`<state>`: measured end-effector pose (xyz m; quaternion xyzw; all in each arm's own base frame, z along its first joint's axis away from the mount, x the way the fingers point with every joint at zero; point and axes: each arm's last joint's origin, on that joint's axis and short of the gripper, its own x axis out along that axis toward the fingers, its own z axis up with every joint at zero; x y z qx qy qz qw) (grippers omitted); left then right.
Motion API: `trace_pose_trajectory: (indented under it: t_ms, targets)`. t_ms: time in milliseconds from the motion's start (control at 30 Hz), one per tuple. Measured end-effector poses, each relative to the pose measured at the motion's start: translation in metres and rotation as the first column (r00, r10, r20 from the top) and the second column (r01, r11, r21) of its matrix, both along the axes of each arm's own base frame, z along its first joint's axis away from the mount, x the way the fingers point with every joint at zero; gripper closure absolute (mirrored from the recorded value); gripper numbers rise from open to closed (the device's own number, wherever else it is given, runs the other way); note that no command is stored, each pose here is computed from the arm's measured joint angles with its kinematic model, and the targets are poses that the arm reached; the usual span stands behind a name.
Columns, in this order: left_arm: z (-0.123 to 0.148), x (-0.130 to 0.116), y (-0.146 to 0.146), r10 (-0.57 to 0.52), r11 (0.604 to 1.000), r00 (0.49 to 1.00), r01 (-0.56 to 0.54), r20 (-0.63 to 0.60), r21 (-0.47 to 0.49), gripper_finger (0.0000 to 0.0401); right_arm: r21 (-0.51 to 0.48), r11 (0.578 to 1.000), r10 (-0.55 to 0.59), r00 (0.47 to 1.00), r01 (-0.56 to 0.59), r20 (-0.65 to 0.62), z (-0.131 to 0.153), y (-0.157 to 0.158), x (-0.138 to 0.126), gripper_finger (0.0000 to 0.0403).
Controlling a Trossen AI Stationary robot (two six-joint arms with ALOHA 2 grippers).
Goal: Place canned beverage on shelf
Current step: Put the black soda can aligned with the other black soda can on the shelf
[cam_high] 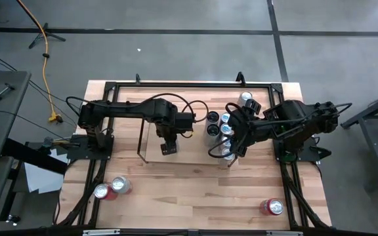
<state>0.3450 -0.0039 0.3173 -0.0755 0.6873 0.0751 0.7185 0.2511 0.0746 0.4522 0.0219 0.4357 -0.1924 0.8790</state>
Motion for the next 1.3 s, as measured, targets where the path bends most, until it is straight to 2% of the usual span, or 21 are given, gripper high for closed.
trace_pose_trajectory:
  t_ms: [200,400,500,600,733,800,867,933,1000,1067,1133,1300]
  targets:
    - [0.019,-0.01,0.002,-0.003,0.996,0.998,0.008,0.056,-0.086,0.0045,-0.011,1.0,0.007,1.0,-0.007,-0.003,0.0,-0.001,0.0,0.0105]
    - [0.054,-0.029,0.004,0.021,0.997,0.983,-0.006,0.184,-0.08,0.0047,-0.036,0.999,-0.006,1.0,0.006,0.005,0.0,-0.001,0.0,0.0105]
    - [0.067,-0.04,0.005,0.024,0.999,0.97,-0.015,0.243,-0.036,0.0047,-0.043,0.999,-0.009,1.0,0.01,0.008,0.001,-0.002,0.0,0.0105]
    - [0.076,-0.047,0.008,0.003,0.998,0.96,-0.018,0.28,0.052,0.0048,-0.043,0.999,-0.01,1.0,0.01,0.008,0.001,-0.002,0.0,0.0105]
    - [0.077,-0.048,0.008,-0.171,0.982,0.948,0.143,0.269,0.121,0.0048,-0.043,0.999,-0.01,1.0,0.01,0.008,0.001,-0.002,0.0,0.0105]
    - [0.075,-0.047,0.008,-0.3,0.95,0.922,0.267,0.243,0.162,0.0048,-0.043,0.999,-0.01,1.0,0.01,0.007,0.001,-0.002,0.0,0.0105]
    - [0.069,-0.045,0.008,-0.441,0.892,0.877,0.405,0.193,0.198,0.0048,-0.043,0.999,-0.01,1.0,0.01,0.008,0.001,-0.002,0.0,0.0105]
    - [0.062,-0.043,0.009,-0.587,0.801,0.8,0.55,0.126,0.237,0.0048,-0.043,0.999,-0.01,1.0,0.01,0.008,0.001,-0.002,0.0,0.0105]
    - [0.056,-0.041,0.008,-0.709,0.69,0.703,0.675,0.059,0.262,0.0048,-0.042,0.999,-0.01,1.0,0.01,0.008,0.001,-0.002,0.0,0.0105]
    - [0.051,-0.04,0.007,-0.774,0.613,0.633,0.745,0.01,0.265,0.0048,-0.043,0.999,-0.01,1.0,0.01,0.008,0.001,-0.002,0.0,0.0105]
    - [0.047,-0.037,0.003,-0.795,0.584,0.607,0.763,0.004,0.277,0.0048,-0.043,0.999,-0.01,1.0,0.01,0.008,0.001,-0.002,0.0,0.0105]
    - [0.045,-0.031,-0.005,-0.831,0.543,0.555,0.792,0.042,0.279,0.0048,-0.042,0.999,-0.01,1.0,0.01,0.008,0.001,-0.002,0.0,0.0105]
